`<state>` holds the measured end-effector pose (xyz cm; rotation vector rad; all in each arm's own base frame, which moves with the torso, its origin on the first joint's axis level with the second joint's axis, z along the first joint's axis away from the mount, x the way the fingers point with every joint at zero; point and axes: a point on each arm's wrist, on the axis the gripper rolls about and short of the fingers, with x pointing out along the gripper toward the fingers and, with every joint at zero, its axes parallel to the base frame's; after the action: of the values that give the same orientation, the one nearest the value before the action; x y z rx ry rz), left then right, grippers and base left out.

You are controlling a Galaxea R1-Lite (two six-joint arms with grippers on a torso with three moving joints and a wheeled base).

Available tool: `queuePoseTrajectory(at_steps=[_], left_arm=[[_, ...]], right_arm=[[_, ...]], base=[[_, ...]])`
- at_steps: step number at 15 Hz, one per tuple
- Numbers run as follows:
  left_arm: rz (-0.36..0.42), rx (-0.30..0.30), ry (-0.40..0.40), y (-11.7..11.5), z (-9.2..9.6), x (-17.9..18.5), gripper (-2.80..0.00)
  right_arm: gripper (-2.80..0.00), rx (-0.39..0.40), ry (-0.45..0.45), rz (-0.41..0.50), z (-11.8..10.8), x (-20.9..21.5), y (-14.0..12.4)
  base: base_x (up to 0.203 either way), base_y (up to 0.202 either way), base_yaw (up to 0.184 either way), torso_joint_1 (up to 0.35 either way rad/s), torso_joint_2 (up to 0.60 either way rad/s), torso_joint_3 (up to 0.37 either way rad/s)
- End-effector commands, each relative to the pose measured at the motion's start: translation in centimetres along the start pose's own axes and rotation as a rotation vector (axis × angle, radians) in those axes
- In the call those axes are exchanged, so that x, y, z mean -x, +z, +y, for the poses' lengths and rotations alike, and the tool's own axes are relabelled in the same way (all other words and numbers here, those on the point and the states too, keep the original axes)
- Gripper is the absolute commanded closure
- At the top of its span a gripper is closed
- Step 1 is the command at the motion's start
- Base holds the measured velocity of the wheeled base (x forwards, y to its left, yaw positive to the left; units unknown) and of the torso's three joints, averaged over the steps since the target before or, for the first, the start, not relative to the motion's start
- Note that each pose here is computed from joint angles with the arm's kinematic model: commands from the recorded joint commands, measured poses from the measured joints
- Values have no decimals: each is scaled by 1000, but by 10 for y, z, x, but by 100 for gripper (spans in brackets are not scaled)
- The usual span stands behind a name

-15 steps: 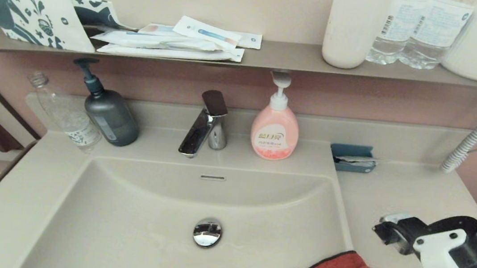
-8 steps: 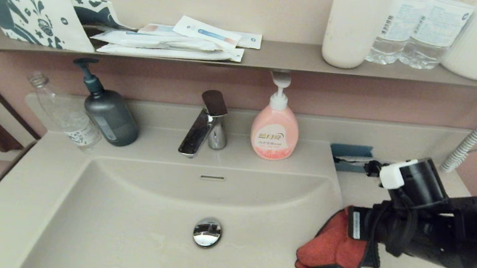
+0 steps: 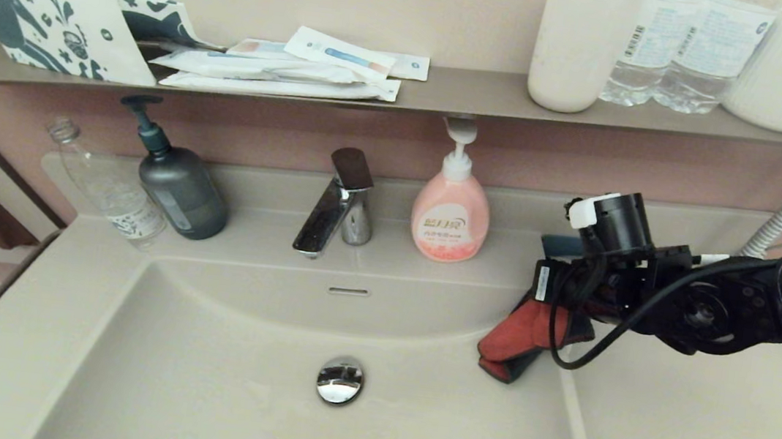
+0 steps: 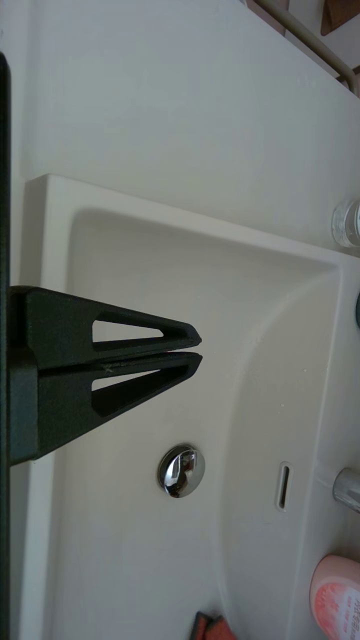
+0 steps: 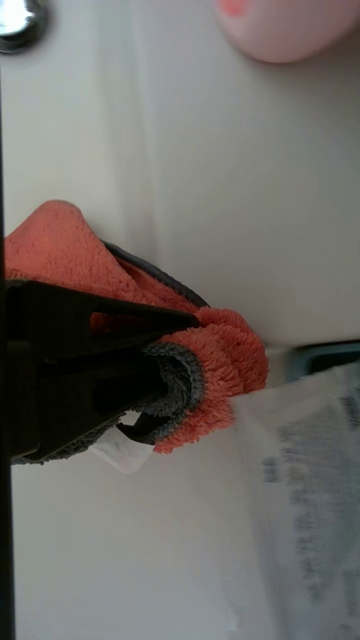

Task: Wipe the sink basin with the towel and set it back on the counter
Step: Wipe the sink

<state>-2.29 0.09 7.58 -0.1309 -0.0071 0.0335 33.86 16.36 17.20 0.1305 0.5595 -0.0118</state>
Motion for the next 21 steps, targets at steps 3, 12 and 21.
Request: queuePoseTrajectory(at_steps=[3,12,21], left_arm=[[0,1,0,0,0,0,0],[1,1,1,0,0,0,0],[0,1,1,0,0,0,0]], right_arm=[[0,29,9,39,10,2,-7],[0,15,137,-58,58,56,15],[0,-31,355,-162,126,95,28]], base=[[0,0,0,0,0,0],[0,0,0,0,0,0],[0,0,0,0,0,0]])
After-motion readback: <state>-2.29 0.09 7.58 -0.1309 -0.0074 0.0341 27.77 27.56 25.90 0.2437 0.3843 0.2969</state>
